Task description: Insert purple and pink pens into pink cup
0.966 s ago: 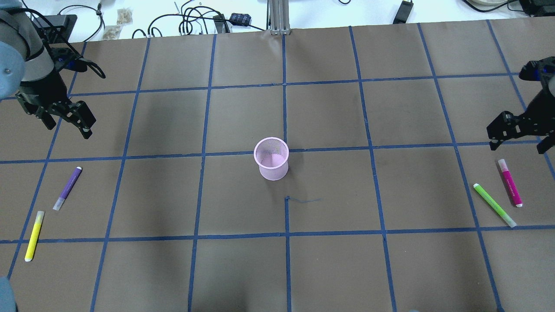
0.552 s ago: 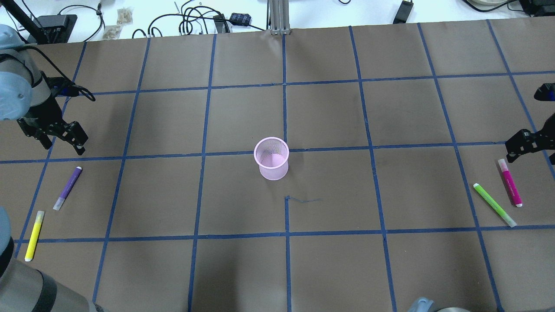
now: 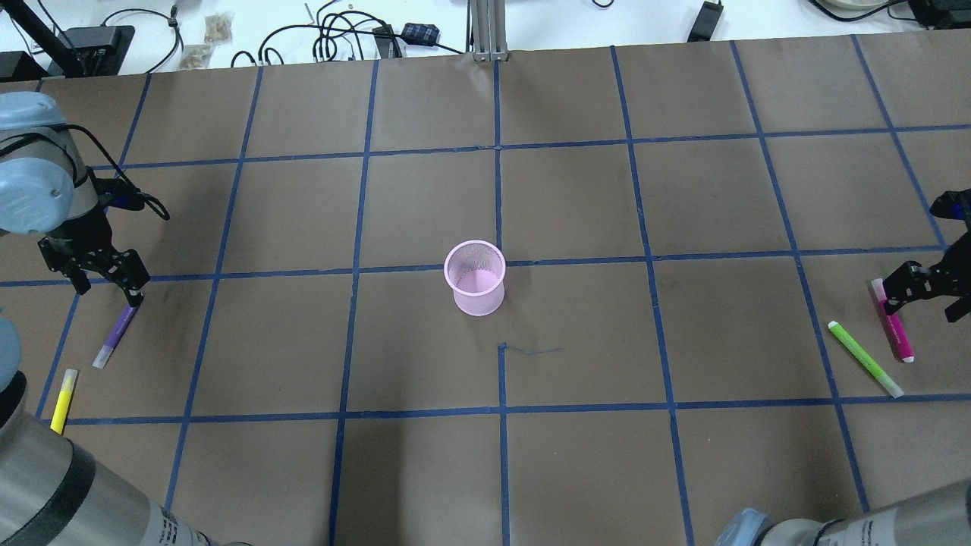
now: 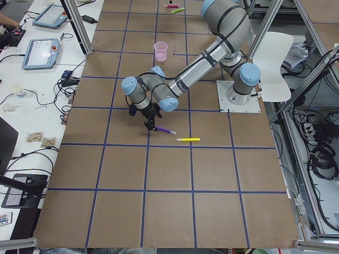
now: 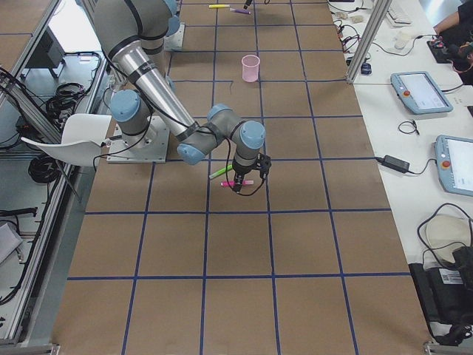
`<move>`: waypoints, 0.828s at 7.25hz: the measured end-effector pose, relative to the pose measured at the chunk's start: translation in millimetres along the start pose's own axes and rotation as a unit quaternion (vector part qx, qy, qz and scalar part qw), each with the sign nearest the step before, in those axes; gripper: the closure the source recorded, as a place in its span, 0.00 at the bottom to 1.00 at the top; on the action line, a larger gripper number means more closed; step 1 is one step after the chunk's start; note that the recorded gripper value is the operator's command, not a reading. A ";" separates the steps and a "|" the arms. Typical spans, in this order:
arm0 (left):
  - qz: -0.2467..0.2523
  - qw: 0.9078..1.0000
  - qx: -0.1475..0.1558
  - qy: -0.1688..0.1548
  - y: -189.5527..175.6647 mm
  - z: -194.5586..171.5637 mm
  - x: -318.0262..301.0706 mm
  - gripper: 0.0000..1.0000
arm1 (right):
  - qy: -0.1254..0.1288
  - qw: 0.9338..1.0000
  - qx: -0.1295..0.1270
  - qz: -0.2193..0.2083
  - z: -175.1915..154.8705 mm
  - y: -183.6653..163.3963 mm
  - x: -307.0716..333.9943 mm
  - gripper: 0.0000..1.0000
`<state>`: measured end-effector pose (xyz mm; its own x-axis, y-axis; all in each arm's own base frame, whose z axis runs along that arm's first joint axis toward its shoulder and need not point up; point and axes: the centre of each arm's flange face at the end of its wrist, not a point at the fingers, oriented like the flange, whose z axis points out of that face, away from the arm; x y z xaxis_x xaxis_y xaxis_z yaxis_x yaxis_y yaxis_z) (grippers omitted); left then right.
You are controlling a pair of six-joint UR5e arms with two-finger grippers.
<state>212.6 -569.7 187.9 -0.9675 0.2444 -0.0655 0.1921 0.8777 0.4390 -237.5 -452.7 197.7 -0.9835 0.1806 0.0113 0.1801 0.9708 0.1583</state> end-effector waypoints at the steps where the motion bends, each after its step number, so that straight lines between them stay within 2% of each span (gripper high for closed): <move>1: 0.006 1.000 0.002 -0.002 -5.5 6.1 -1.9 0.00 | -0.004 1.000 -0.009 0.003 9.1 4.6 -3.3 0.19; 4: 0.007 1.000 0.015 -0.005 -15.8 13.9 -3.8 0.03 | -0.006 1.000 -0.020 0.005 18.6 8.4 -5.3 0.29; 5: 0.008 1.000 0.017 -0.003 -17.6 14.9 -2.3 0.03 | -0.006 1.000 -0.022 0.004 20.7 8.1 -5.1 0.37; 6: 0.009 1.000 0.018 -0.001 -18.8 16.5 -1.6 0.07 | -0.007 1.000 -0.025 0.004 23.5 7.4 -4.6 0.40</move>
<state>213.3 -579.8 164.9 -0.9638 0.2600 -0.0594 0.2143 0.8876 0.4078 -231.2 -442.6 175.7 -0.9817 0.1902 -0.0010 0.1860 0.9606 0.2064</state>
